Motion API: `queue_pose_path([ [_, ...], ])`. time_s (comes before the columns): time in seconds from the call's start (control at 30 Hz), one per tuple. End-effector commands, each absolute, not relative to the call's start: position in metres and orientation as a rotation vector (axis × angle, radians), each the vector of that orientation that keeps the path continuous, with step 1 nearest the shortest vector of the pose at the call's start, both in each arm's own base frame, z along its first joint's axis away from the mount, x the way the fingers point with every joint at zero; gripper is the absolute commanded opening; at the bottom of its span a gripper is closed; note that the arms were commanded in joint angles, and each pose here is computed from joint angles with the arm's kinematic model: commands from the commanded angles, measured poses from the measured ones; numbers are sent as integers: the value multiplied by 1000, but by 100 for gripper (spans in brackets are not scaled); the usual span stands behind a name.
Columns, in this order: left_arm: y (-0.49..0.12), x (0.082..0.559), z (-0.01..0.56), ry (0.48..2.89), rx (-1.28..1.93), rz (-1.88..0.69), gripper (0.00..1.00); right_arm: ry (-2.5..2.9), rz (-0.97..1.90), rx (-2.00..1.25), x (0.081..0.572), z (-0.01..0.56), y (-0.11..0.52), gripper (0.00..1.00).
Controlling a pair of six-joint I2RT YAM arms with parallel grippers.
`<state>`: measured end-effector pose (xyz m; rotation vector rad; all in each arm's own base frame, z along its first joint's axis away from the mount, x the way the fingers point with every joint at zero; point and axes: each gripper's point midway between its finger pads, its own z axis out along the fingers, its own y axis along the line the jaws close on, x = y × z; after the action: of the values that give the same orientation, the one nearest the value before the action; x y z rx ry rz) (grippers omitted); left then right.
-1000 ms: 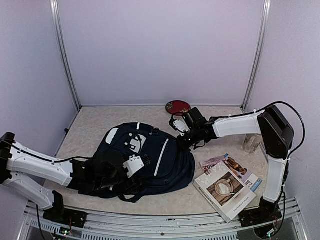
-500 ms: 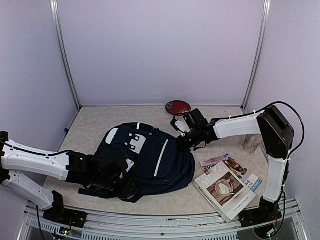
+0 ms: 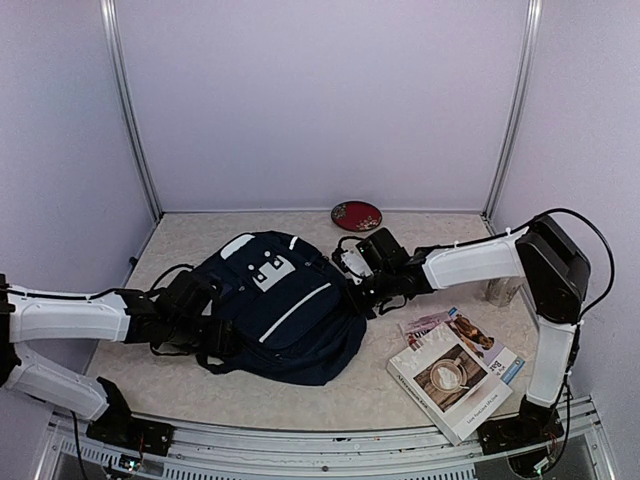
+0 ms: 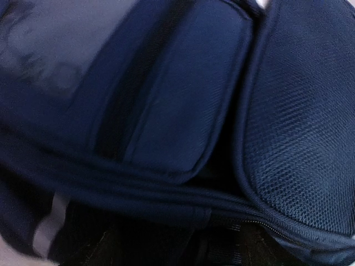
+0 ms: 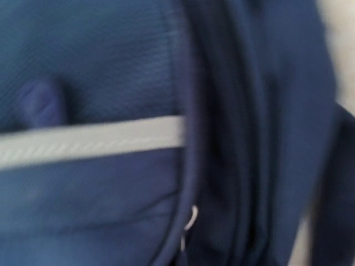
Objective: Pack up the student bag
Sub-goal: Adjust the student bag at the center of the board, then hold the largest pocket of the student bag.
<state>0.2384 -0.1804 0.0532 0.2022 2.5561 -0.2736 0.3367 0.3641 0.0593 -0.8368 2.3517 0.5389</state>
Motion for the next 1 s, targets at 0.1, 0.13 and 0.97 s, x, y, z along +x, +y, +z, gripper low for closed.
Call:
queue_pose_path([
  [0.1, -147, 303, 172, 2051, -17, -227, 73, 2285, 988, -1026, 230, 85, 450, 0],
  [0.13, -158, 298, 184, 2010, 41, -244, 72, 2274, 1045, -1032, 221, 88, 457, 0],
  [0.97, -276, 226, 77, 1996, 1137, 161, 52, 2276, 1065, -1030, 223, 85, 447, 0],
])
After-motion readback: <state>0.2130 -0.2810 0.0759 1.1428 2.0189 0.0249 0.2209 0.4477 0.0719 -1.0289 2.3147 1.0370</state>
